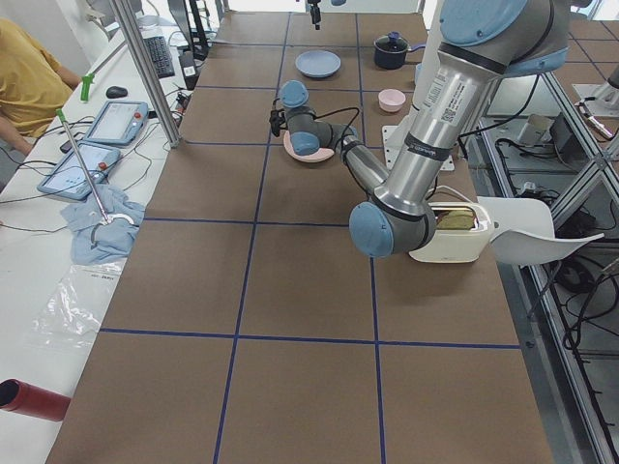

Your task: Stack three plates with pink and blue

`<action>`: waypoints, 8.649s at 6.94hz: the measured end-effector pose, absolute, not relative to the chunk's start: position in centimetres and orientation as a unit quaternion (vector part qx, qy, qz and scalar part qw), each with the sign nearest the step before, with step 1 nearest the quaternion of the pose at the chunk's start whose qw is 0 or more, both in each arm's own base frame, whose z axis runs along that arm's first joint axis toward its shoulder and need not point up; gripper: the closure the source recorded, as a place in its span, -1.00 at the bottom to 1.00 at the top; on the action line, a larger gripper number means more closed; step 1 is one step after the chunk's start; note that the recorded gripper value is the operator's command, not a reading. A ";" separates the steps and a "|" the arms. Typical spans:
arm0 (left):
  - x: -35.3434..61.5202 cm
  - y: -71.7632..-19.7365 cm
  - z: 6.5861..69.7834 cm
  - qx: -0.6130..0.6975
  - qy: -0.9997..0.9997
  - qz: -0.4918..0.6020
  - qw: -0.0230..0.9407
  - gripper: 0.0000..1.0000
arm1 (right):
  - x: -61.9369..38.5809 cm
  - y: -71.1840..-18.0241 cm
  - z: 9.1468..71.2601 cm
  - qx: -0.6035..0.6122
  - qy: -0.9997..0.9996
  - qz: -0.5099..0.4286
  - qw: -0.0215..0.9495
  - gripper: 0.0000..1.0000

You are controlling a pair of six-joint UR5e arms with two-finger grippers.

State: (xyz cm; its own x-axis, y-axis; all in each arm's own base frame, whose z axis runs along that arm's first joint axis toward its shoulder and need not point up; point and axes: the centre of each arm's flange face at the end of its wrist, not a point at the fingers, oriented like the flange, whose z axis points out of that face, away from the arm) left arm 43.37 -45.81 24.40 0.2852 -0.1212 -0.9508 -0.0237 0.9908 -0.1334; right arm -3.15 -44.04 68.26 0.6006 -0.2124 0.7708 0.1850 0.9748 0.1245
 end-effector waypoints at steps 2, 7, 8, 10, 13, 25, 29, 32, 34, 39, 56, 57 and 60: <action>43.2 -46.0 24.4 -0.056 0.597 -0.033 0.800 -1.00 | -7.4 -44.9 69.9 0.034 -0.438 -0.101 0.893 -0.98; 43.1 -46.1 24.5 -0.051 0.596 -0.037 0.801 -1.00 | -12.7 -46.5 69.9 0.040 -0.451 -0.091 0.887 0.99; 43.1 -46.1 24.5 -0.050 0.596 -0.038 0.801 -1.00 | -13.0 -46.4 69.9 0.040 -0.452 -0.095 0.886 1.00; 43.0 -46.0 24.7 -0.051 0.595 -0.038 0.801 -1.00 | -13.4 -45.9 69.4 0.059 -0.462 -0.108 0.879 1.00; 43.0 -46.0 25.1 -0.052 0.593 -0.039 0.802 -1.00 | -13.5 -45.8 66.2 0.076 -0.483 -0.104 0.866 1.00; 32.3 -46.4 33.9 0.051 0.558 0.022 0.828 -1.00 | -48.6 -38.6 26.4 -0.011 -0.564 0.110 0.818 1.00; 32.2 -46.3 34.0 0.051 0.557 0.022 0.828 -1.00 | -49.6 -38.7 27.5 -0.009 -0.545 0.121 0.830 -1.00; 31.6 -46.5 34.9 0.061 0.552 0.030 0.831 -1.00 | -47.6 -39.9 29.8 0.003 -0.532 0.131 0.837 -1.00; 27.5 -47.2 38.8 0.103 0.525 0.066 0.842 -1.00 | -39.3 -44.2 36.6 0.012 -0.500 0.109 0.859 -1.00; 7.6 -46.6 52.2 0.207 0.419 0.150 0.871 -1.00 | -9.3 -46.3 57.5 0.065 -0.398 -0.034 0.914 -1.00; -5.9 -44.1 59.1 0.153 0.313 0.085 0.934 -1.00 | 3.1 -42.0 62.0 0.052 -0.379 -0.057 0.922 -1.00; -5.8 -44.1 59.4 0.150 0.320 0.085 0.932 -1.00 | 3.1 -42.2 62.1 0.044 -0.379 -0.054 0.923 -1.00; -5.0 -43.5 59.4 0.139 0.373 0.089 0.913 -1.00 | 2.8 -44.0 60.9 0.009 -0.379 -0.044 0.924 -1.00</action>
